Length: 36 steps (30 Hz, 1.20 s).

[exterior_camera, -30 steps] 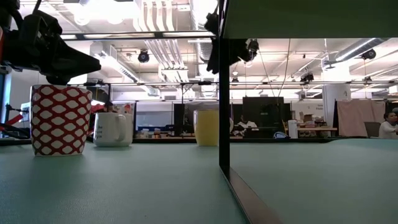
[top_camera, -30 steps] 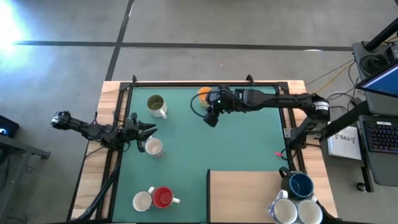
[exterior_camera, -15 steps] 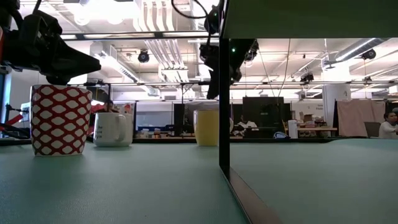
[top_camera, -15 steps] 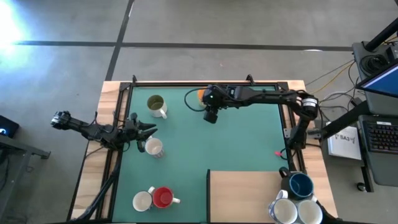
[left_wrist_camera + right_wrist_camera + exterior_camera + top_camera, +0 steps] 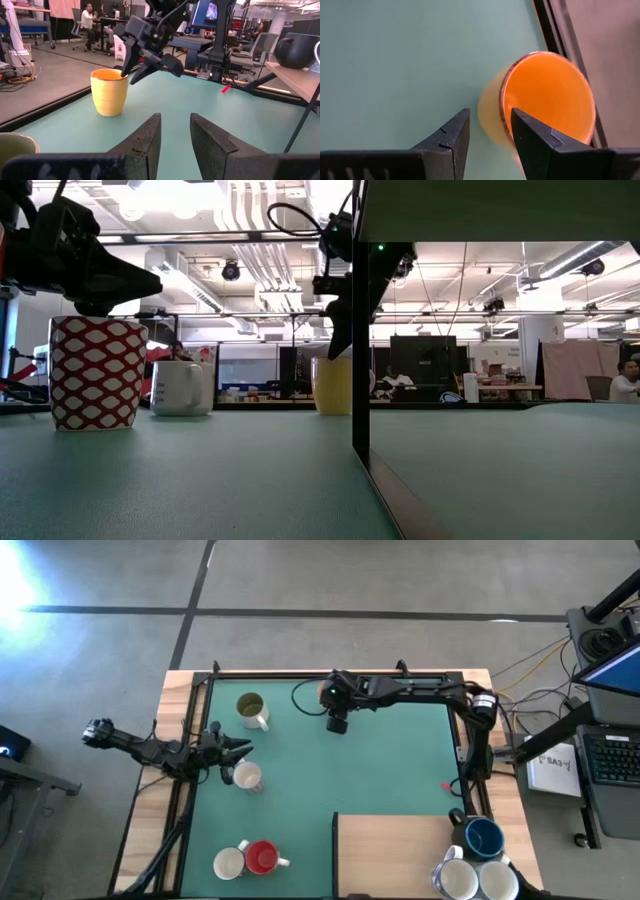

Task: Place coffee mugs
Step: Put the yellow mug on the shelf

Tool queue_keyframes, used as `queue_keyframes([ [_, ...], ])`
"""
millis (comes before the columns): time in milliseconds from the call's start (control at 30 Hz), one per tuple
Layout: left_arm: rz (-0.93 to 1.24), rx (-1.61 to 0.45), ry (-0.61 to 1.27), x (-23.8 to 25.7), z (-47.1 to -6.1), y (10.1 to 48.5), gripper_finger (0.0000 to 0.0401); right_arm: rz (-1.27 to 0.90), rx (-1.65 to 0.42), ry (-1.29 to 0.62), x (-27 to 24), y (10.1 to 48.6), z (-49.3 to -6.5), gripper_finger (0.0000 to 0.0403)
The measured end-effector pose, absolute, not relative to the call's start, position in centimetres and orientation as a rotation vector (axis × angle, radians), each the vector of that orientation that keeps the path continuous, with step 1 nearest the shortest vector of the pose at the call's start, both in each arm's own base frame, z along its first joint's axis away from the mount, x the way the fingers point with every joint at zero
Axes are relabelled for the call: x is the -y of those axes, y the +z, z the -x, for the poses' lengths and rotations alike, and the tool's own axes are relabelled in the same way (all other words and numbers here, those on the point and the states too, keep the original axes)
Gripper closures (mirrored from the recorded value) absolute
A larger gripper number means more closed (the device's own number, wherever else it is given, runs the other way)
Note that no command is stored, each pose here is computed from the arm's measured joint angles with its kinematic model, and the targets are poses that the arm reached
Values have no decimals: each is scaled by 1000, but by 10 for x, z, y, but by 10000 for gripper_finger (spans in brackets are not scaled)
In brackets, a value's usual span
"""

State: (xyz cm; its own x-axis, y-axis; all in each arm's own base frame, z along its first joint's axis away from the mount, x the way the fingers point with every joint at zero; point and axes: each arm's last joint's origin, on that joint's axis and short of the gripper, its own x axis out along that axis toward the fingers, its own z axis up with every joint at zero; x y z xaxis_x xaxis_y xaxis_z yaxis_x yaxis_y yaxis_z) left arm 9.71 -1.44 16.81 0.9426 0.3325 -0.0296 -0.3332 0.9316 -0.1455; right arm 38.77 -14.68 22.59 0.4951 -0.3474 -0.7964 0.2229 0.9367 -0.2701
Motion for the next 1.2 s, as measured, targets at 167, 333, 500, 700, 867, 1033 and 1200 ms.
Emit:
queue_keyframes([
  [167,150,-5,341,14,-97,168,314,154,-1006,-344,157,223,-391,276],
  [333,150,-4,340,14,-97,168,314,127,-1012,-333,160,219,-391,290],
  [500,150,-4,340,14,-97,168,314,94,-1007,-289,162,217,-391,324],
  [700,150,-4,340,14,-97,168,314,55,-996,-247,160,216,-392,384],
  [867,150,-4,341,14,-97,168,314,-2,-1014,-223,157,223,-387,391],
  [1033,150,-4,341,14,-97,168,314,-57,-1094,-130,142,248,-380,392],
  [1200,150,-5,340,14,-97,168,314,7,-1207,7,117,270,-373,392],
])
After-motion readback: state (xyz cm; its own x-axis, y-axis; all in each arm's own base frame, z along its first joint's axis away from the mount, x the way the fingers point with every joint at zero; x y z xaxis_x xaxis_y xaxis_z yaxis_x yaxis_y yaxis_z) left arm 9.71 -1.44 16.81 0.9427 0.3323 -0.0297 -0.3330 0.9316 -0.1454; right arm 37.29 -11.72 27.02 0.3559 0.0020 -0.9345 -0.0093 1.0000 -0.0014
